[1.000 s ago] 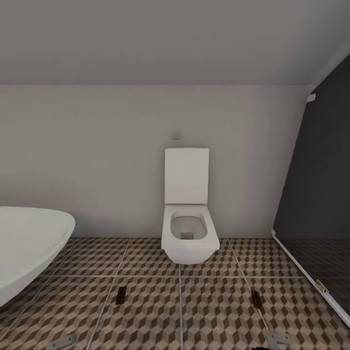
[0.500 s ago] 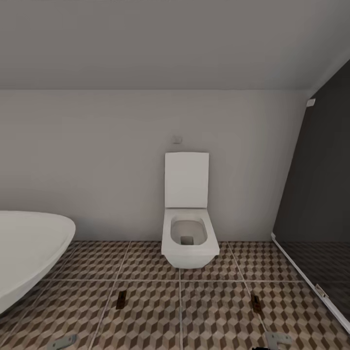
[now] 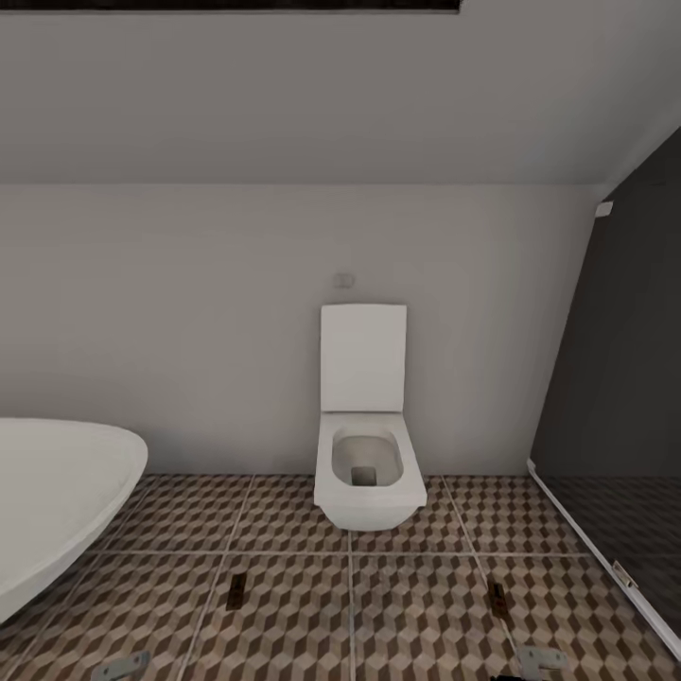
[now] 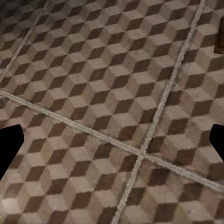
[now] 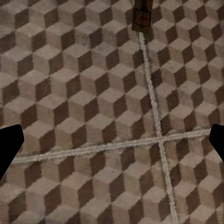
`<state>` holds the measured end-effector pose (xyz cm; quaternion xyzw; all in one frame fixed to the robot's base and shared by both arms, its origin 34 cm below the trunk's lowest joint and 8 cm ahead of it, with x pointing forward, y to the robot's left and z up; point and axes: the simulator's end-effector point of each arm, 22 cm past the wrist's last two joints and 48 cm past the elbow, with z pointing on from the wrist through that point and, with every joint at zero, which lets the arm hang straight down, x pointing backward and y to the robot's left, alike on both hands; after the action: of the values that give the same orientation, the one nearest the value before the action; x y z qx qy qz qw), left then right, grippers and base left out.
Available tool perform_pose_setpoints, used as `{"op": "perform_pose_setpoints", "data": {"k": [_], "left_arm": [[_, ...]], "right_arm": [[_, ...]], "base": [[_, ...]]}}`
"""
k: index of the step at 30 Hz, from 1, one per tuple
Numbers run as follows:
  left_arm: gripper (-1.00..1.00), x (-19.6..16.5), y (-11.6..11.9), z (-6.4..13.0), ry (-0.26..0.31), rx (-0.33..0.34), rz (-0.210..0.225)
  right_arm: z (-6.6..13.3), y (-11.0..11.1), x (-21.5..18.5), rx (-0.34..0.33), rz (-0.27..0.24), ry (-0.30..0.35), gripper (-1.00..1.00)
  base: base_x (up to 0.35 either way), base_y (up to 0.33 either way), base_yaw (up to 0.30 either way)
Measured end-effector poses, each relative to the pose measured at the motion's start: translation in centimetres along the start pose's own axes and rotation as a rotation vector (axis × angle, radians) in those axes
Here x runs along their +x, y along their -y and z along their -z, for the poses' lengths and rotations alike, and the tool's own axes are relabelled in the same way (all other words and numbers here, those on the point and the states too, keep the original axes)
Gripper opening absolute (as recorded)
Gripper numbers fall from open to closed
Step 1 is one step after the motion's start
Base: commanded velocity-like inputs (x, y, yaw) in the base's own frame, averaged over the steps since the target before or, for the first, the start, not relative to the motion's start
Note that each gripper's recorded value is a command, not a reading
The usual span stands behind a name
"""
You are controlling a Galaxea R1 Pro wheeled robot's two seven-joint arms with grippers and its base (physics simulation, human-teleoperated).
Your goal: Take the four mousetraps from the cabinet in the bathroom and place them on the bathroom floor. Make sure all four end up on the same floor surface, and ensure that at least two of them are either under or directly next to the same bathroom sink.
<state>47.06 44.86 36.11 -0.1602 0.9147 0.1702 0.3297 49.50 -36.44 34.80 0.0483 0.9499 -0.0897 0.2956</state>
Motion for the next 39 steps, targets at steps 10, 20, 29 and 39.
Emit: {"op": "perform_pose_setpoints", "data": {"k": [10, 20, 29, 39], "left_arm": [[1.00, -1.7, -0.3, 1.3, -0.001, 0.000, 0.000], [1.00, -3.4, -0.5, 2.6, 0.000, 0.000, 0.000], [1.00, -4.9, -0.8, 3.8, -0.001, 0.000, 0.000], [1.00, -6.4, -1.1, 5.1, -0.001, 0.000, -0.001]], "right_arm": [[1.5, 0.2, -1.6, 0.000, 0.000, 0.000, 1.00], [3.0, 0.5, -3.1, 0.000, 0.000, -0.001, 1.00], [4.3, 0.7, -4.4, 0.000, 0.000, -0.001, 1.00], [5.8, 0.9, -5.8, 0.000, 0.000, -0.001, 1.00]], "base": [[0.000, 0.000, 0.000], [0.000, 0.000, 0.000], [0.000, 0.000, 0.000], [0.000, 0.000, 0.000]]}}
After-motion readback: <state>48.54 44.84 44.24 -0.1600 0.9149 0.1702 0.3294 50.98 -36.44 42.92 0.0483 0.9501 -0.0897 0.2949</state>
